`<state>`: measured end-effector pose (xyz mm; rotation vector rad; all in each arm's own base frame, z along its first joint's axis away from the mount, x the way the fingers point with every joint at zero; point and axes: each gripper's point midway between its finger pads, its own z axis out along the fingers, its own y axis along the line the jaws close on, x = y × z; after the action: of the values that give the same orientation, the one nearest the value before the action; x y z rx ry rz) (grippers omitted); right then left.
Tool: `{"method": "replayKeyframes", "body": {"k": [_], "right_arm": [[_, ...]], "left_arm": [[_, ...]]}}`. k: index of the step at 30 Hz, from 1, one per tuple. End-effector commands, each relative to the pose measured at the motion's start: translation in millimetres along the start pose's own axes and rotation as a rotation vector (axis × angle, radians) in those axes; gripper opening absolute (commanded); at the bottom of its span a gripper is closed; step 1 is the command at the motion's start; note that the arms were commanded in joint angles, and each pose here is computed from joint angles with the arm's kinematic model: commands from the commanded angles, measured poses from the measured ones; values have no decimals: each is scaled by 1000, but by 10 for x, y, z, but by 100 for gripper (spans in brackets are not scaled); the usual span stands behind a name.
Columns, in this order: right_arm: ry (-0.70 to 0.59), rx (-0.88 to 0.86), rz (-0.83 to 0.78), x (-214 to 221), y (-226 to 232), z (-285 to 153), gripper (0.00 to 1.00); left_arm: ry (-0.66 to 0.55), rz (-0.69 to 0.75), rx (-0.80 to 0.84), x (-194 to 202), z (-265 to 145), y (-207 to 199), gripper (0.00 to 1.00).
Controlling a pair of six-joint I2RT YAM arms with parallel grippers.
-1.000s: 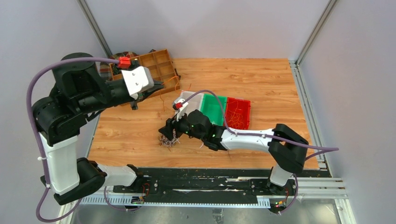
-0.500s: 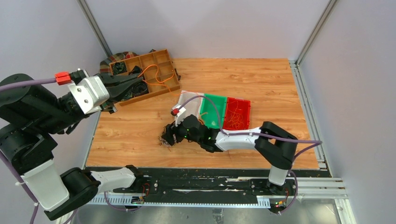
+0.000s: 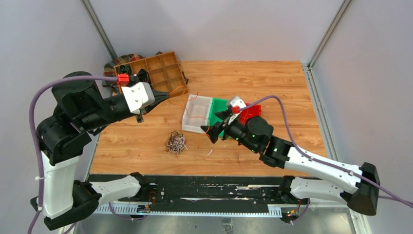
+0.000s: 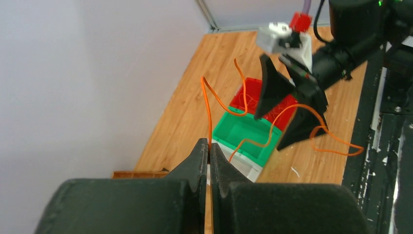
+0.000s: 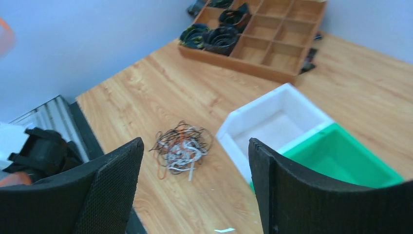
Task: Untangle the cables
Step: Untie the cable, then place the cable in the bin.
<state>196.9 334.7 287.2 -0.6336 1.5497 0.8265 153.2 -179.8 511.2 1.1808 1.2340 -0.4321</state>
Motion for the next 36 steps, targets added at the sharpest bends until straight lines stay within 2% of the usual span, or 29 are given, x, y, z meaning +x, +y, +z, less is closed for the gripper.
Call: {"method": "replayKeyframes", "body": {"k": [1, 4, 7, 9, 14, 17, 21, 27, 33, 36], "right_arm": [[38, 48, -139, -117, -253, -233, 79], [49, 44, -216, -275, -266, -287, 78], [103, 191, -279, -304, -537, -316, 77], [99, 196, -286, -360, -544, -320, 77], [5, 20, -206, -672, -160, -236, 79], [-21, -163, -143, -848, 223, -177, 79], [-3, -337, -81, -908, 577, -87, 81], [24, -467, -20, -865, 847, 122, 80], [2, -522, 23, -905, 978, 291, 71], [-4, -517, 41, -894, 982, 370, 60]], "left_arm": [[-51, 12, 40, -70, -89, -132, 0], [-37, 12, 48, -8, -66, -155, 0], [-36, 7, 52, 0, -59, -164, 0], [-39, 5, 56, -5, -59, -172, 0], [-27, 7, 67, 58, -50, -208, 0], [-22, 19, 69, 88, -55, -219, 1], [-26, 23, 80, 93, -60, -247, 1], [-34, 10, 105, 90, -52, -299, 1], [-37, 7, 113, 87, -49, -313, 1], [-37, 6, 115, 92, -46, -317, 1]]}}
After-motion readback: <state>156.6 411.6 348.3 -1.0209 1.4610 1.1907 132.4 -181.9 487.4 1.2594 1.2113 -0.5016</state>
